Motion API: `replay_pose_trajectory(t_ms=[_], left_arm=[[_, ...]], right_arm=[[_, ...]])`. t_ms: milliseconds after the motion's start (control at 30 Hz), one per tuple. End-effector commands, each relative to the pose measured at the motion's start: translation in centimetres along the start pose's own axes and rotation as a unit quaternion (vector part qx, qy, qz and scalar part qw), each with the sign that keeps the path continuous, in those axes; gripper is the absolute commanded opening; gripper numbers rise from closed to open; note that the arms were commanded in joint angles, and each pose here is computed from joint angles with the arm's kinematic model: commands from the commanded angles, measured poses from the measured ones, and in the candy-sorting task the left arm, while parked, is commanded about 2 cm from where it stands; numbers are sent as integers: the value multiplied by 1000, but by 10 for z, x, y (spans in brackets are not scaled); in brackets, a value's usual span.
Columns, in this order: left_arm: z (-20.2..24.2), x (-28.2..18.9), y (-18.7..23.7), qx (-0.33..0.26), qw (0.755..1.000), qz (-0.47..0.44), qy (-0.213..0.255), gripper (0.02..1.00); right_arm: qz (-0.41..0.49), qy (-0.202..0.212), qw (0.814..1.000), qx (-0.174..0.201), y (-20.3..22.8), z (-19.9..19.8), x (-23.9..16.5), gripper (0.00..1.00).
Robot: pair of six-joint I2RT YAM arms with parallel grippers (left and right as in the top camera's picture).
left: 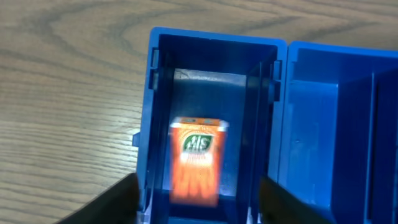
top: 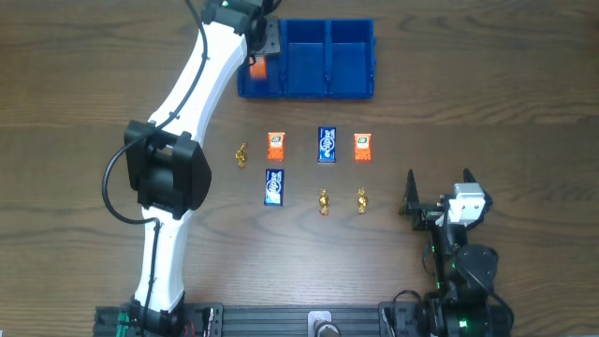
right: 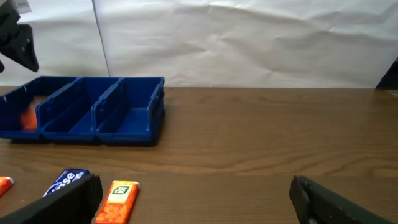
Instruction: Sort Candies Into Trays
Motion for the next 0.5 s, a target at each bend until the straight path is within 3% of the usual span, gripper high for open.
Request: replay_pose_trajectory(t_ms=[33, 167, 267, 500], left_arm=[[-14, -35, 0, 15, 999, -27, 27, 761], [-12, -75, 37, 0, 998, -33, 58, 844], [-4, -80, 74, -12, 998, -12, 59, 893], [12, -29, 167, 7, 997, 75, 12, 888]], right_arm=[[1, -1, 1000, -7, 0, 0, 0, 998], [1, -1, 1000, -7, 0, 0, 0, 998], [1, -1, 1000, -7, 0, 0, 0, 998], [1, -1, 1000, -7, 0, 0, 0, 998]])
Point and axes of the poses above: each gripper's point midway between its finger pads, its own x axis out along the fingers, its own z axis along the line the jaws close on, y = z × x, the point moved 8 cm from there along -x, back along the fingers, and after that the axes turned 11 degrees about -x, right-handed, at the moved point
